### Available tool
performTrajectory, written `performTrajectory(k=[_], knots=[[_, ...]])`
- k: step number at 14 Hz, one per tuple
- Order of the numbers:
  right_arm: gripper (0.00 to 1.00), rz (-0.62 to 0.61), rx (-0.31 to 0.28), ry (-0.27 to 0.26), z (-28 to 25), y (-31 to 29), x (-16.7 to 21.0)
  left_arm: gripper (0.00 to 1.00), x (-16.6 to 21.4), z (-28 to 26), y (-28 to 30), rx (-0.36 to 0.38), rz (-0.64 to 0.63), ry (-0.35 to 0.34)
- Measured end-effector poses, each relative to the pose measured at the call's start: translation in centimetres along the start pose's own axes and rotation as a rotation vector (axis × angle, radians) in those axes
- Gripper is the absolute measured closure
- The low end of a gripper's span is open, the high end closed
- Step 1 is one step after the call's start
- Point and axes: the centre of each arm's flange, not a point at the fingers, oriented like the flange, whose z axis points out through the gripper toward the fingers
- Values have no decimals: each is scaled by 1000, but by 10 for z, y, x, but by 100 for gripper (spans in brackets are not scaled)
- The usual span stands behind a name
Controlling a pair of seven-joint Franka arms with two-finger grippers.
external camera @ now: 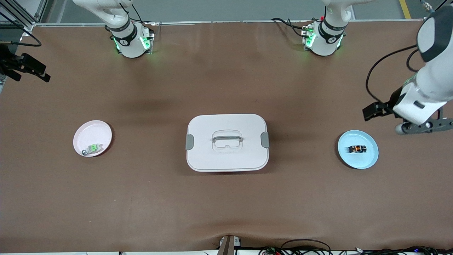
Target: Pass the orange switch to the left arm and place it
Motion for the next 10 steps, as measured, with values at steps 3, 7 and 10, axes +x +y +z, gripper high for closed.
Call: performTrajectory(k=[3, 7, 10], knots=[[0, 1, 0, 0, 0, 0, 0, 0, -29, -22, 6, 16, 23, 19], [0, 1, -1, 0, 0, 0, 0, 0, -53, -41, 10, 8, 29, 14], [0, 1, -1, 0, 0, 1, 0, 0, -61, -47, 9, -1, 47, 1]])
